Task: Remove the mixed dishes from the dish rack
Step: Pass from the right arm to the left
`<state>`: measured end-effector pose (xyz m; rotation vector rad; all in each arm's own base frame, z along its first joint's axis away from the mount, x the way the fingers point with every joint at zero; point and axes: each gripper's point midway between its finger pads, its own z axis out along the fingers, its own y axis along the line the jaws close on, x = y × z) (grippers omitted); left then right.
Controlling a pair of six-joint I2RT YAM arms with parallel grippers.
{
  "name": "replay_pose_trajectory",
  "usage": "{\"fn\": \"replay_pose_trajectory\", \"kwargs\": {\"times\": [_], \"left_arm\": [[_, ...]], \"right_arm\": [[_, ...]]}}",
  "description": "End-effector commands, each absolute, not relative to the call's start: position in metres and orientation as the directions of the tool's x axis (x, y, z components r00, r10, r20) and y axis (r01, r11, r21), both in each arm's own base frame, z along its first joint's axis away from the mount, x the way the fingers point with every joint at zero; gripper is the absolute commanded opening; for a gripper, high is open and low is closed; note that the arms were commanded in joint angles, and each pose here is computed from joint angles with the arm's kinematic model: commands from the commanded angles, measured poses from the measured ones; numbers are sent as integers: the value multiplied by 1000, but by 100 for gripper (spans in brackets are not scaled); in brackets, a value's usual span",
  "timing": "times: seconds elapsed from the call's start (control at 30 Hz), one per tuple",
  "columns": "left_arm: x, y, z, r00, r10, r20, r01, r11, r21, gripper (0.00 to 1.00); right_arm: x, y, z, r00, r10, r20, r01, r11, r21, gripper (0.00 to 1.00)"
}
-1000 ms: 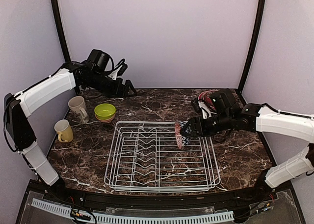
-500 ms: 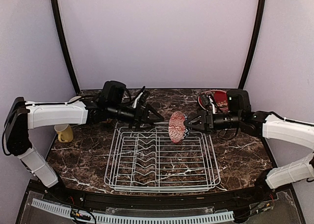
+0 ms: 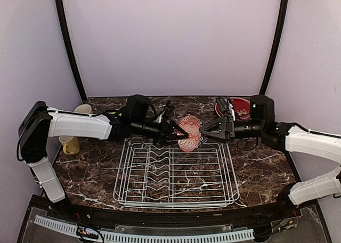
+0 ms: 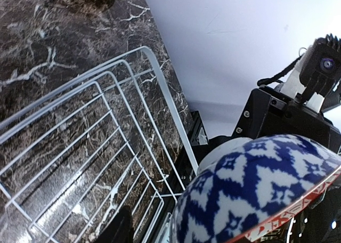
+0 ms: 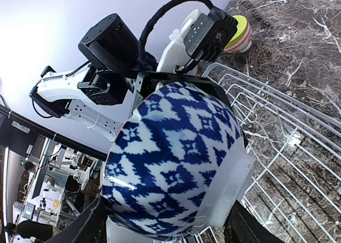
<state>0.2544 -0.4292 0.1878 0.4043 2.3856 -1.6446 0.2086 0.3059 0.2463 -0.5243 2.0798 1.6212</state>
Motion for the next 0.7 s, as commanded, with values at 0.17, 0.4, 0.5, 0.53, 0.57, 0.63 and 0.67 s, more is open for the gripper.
{"fn": "replay_pose_trajectory", "kwargs": {"times": [0.17, 0.4, 0.5, 0.53, 0.57, 0.63, 0.67], "left_arm": [[262, -440, 211, -929, 65, -365, 368, 283, -886, 17], [265, -425, 217, -904, 77, -421, 419, 363, -833, 1], [274, -407, 222, -901, 55, -430, 415, 397, -819, 1], [278, -396, 223, -901, 44, -432, 410, 416, -812, 1], [279, -388, 227, -900, 38, -434, 407, 427, -807, 1], [286, -367, 229, -905, 24, -425, 385, 472, -793, 1], [296, -353, 231, -897, 5, -442, 386, 499, -776, 1]], "right_arm": [[204, 308, 267, -779, -14, -627, -622, 149, 769, 52], [216, 302, 257, -776, 2, -631, -613, 233, 755, 87], [224, 296, 252, -768, 15, -641, -610, 290, 737, 99], [229, 293, 250, -768, 21, -640, -602, 317, 733, 99], [232, 291, 248, -765, 21, -644, -601, 336, 725, 99], [239, 286, 244, -766, 26, -643, -589, 371, 717, 99], [242, 285, 242, -766, 27, -642, -584, 388, 713, 99]]}}
